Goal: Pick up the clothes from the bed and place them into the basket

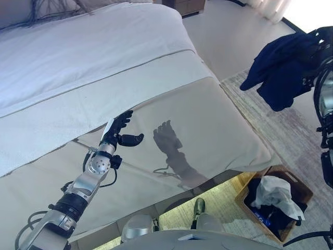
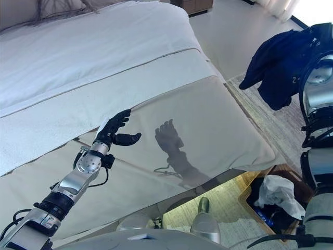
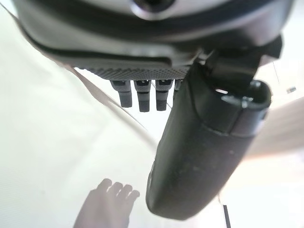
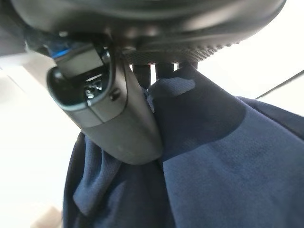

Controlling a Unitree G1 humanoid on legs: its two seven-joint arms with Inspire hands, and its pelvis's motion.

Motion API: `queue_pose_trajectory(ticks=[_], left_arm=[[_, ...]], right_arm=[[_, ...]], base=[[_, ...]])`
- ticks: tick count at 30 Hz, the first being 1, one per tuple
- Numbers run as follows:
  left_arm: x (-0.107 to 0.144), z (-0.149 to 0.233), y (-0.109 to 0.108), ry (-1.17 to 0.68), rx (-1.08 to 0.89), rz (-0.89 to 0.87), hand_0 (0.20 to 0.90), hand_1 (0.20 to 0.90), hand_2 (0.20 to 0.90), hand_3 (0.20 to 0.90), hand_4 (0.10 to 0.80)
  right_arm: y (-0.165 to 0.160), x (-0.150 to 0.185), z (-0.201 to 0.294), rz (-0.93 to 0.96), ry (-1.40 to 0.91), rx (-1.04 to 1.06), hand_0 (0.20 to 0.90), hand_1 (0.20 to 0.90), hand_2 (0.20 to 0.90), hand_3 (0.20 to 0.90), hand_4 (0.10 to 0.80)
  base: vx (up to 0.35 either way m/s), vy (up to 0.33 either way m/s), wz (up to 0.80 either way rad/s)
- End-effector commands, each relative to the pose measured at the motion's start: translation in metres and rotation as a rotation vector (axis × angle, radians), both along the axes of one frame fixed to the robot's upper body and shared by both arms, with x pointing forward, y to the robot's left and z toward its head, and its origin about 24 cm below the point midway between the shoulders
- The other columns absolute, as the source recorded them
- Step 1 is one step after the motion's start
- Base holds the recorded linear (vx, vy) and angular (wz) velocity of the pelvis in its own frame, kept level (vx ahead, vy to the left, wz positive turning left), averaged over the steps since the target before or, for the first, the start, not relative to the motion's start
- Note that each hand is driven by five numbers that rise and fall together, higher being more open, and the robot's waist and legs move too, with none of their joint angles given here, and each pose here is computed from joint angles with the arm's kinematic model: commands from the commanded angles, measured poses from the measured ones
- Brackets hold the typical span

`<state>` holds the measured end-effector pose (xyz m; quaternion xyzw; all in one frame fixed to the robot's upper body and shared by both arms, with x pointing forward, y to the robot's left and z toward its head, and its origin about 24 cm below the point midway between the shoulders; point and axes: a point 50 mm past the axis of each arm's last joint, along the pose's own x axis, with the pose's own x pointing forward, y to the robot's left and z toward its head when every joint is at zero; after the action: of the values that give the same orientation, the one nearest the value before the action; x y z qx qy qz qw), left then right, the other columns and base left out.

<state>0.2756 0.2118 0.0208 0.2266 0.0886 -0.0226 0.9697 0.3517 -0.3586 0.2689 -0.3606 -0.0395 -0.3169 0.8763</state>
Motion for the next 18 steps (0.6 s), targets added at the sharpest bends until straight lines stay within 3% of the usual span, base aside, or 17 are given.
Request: queue_pose_trajectory(ticks=[1,9,18], left_arm=[[-0.001,0.008,-0.01,-0.101,-0.004,-0.069,0.9,0.9,0.9,0.9,0.8],[0.001,0.001,-0.015,-0.091,-0.021,-0.075,0.9,0.9,0.9,0.9,0.8],[0.008,0.008,-0.013,-0.101,0.001,-0.079,0.9,0.9,0.9,0.9,0.8]], right_arm=[[-0.02,-0.03,0.051,-0.083,-0.146,-0.194,0.3,0.3,0.3,0.2,0.1],[-0.042,-0.05,0.053,-0.155,-0.106,-0.25,0.3,0.3,0.3,0.2,0.1],[-0.067,-0.073,-0.006,-0.207,-0.009,-0.164,0.3,0.3,0.3,0.2,0.1]], base=[[-0.015,-0.018,-0.29],[0.006,-0.007,-0.25],[-0.011,-0.07,-0.33]])
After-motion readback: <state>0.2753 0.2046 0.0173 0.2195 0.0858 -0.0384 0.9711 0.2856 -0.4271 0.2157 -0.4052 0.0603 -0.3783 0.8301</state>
